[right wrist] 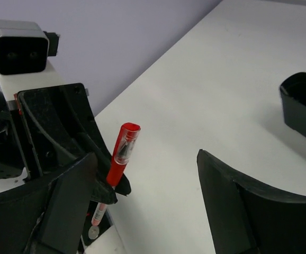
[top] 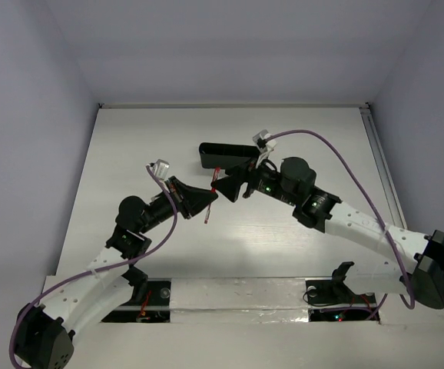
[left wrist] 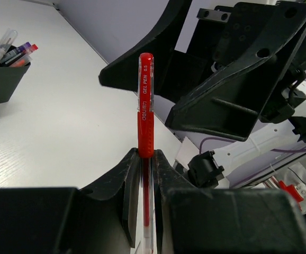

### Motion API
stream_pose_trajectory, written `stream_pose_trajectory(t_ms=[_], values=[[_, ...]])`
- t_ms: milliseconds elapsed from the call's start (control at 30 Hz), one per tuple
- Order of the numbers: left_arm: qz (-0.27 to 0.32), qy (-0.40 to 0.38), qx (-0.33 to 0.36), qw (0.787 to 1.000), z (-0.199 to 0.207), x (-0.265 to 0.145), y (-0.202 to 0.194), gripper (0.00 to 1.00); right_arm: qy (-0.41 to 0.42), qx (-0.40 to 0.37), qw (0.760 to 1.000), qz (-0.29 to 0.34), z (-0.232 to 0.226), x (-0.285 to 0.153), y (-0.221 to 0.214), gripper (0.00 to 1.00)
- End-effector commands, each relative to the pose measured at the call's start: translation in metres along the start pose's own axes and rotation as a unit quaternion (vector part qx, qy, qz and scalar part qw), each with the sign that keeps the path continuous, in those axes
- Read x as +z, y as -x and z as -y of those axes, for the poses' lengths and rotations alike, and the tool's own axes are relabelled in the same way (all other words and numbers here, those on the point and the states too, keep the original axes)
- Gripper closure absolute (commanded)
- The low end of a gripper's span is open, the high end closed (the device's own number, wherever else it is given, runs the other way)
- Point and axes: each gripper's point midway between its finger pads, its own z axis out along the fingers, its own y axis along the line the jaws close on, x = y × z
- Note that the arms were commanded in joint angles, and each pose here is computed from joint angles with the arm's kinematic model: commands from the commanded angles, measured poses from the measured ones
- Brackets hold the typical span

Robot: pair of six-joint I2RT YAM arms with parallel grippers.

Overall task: Sort the stationery into containers
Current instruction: Place the pen in the storage box.

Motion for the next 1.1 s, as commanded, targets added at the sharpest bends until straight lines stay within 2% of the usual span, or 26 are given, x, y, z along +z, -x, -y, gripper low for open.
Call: stream_pose_trajectory(t_ms=[0, 100, 133, 233, 300, 333, 367, 400, 433, 467, 500, 600, 633, 833, 967, 1067], values=[[0.011, -0.039, 0.016, 0.999, 0.016, 0.000, 0.006, 1.00, 0.071, 0.013, 0.997, 0.018, -0.030, 0.006, 0.018, 0.20], [0.008, -0.039, 0.015, 0.999, 0.015, 0.001, 0.005, 1.00, 0.082, 0.026, 0.996, 0.011, -0.031, 0.011, 0.010, 0.36], [0.007, -0.039, 0.014, 0.999, 0.015, 0.001, 0.004, 1.00, 0.087, 0.030, 0.996, 0.012, -0.032, 0.012, 0.010, 0.45], [0.007, -0.038, 0.013, 0.999, 0.013, 0.002, 0.004, 1.00, 0.085, 0.037, 0.996, 0.006, -0.030, 0.014, 0.004, 0.62], [0.010, -0.036, 0.013, 0.999, 0.013, 0.002, 0.005, 1.00, 0.078, 0.042, 0.996, 0.011, -0.028, 0.014, 0.006, 0.68], [0.011, -0.035, 0.013, 0.999, 0.013, 0.001, 0.005, 1.00, 0.077, 0.042, 0.996, 0.015, -0.027, 0.014, 0.007, 0.79], [0.012, -0.033, 0.013, 0.999, 0.012, 0.001, 0.006, 1.00, 0.071, 0.042, 0.996, 0.018, -0.025, 0.013, 0.007, 0.85], [0.012, -0.031, 0.013, 0.999, 0.011, 0.001, 0.005, 0.96, 0.066, 0.040, 0.997, 0.022, -0.023, 0.013, 0.009, 0.88], [0.013, -0.031, 0.014, 0.999, 0.011, 0.001, 0.006, 0.87, 0.060, 0.038, 0.997, 0.030, -0.023, 0.009, 0.013, 0.94], [0.014, -0.027, 0.014, 0.999, 0.010, 0.001, 0.006, 0.74, 0.053, 0.033, 0.997, 0.035, -0.021, 0.008, 0.016, 0.96], [0.012, -0.021, 0.014, 1.000, 0.007, 0.001, 0.005, 0.51, 0.037, 0.032, 0.998, 0.044, -0.013, 0.007, 0.020, 0.97], [0.011, -0.007, 0.017, 1.000, 0.003, -0.001, 0.004, 0.23, 0.000, 0.031, 0.997, 0.065, 0.010, 0.004, 0.034, 1.00], [0.014, -0.004, 0.026, 1.000, 0.004, -0.003, 0.006, 0.18, -0.008, 0.030, 0.997, 0.070, 0.015, 0.003, 0.038, 1.00], [0.011, 0.036, 0.042, 0.998, -0.004, -0.012, 0.006, 0.03, -0.076, 0.030, 0.990, 0.114, 0.068, -0.005, 0.066, 1.00], [0.022, 0.069, 0.049, 0.996, -0.014, -0.019, 0.008, 0.01, -0.150, 0.006, 0.978, 0.143, 0.109, -0.012, 0.085, 1.00], [0.031, 0.100, 0.050, 0.993, -0.028, -0.024, 0.007, 0.01, -0.223, -0.010, 0.960, 0.169, 0.152, -0.021, 0.100, 1.00]])
